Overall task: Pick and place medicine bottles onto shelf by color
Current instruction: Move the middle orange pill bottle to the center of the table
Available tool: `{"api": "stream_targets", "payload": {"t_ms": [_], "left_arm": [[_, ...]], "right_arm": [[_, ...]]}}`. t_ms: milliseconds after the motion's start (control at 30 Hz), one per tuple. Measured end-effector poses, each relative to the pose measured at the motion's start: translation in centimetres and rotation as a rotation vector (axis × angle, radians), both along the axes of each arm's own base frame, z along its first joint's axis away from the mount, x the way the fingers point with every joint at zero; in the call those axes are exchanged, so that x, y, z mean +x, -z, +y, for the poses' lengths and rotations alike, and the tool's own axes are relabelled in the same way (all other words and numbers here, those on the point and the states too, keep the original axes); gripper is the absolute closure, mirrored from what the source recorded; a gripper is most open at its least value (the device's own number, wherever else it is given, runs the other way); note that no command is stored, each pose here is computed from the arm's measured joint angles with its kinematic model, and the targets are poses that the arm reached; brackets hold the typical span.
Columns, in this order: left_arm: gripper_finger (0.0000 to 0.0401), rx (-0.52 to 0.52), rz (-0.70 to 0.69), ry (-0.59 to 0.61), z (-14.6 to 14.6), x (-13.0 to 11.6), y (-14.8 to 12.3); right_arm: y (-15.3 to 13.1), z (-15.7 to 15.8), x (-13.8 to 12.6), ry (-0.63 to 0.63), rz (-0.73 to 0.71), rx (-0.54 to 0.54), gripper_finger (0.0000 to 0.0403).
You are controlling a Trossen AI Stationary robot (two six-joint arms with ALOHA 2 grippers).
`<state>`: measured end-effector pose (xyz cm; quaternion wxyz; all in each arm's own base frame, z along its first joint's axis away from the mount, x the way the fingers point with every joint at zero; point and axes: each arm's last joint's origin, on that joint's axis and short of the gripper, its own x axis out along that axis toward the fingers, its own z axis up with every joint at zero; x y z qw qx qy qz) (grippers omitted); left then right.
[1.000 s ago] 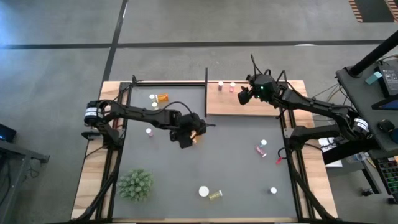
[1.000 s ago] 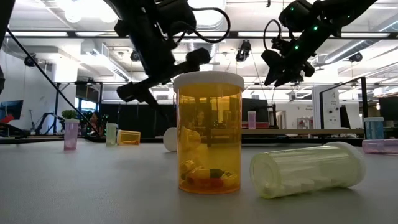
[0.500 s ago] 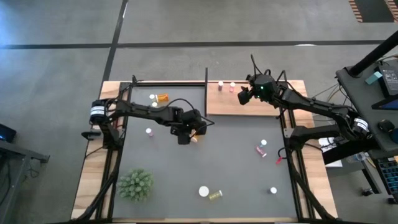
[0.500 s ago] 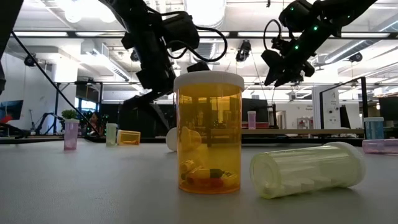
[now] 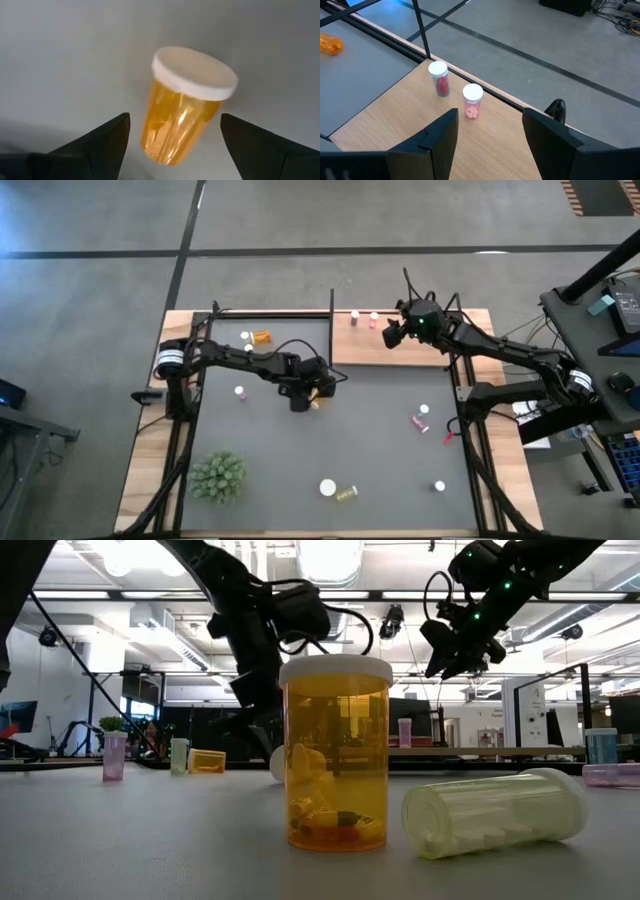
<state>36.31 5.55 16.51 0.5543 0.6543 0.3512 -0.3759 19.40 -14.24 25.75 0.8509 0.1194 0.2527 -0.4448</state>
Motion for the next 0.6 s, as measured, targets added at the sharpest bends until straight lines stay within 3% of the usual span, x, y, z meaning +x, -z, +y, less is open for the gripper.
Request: {"api": "stream_targets", "payload": {"t_ms": [300,433,600], "left_arm": [[0.0109,-0.112,0.009,-0.218,0.0,0.2,1.0],[0.0109,-0.111,0.009,-0.209,0.2,0.2,1.0],[0.0109,-0.061,0.002,-0.107,0.3,0.1,1.3]], "right_arm": [[0.0,0.0,0.0,0.0,0.0,0.0,0.019],[0.0,0.0,0.0,0.0,0.0,0.0,0.019],[0.0,0.0,0.0,0.0,0.0,0.0,0.019]]}}
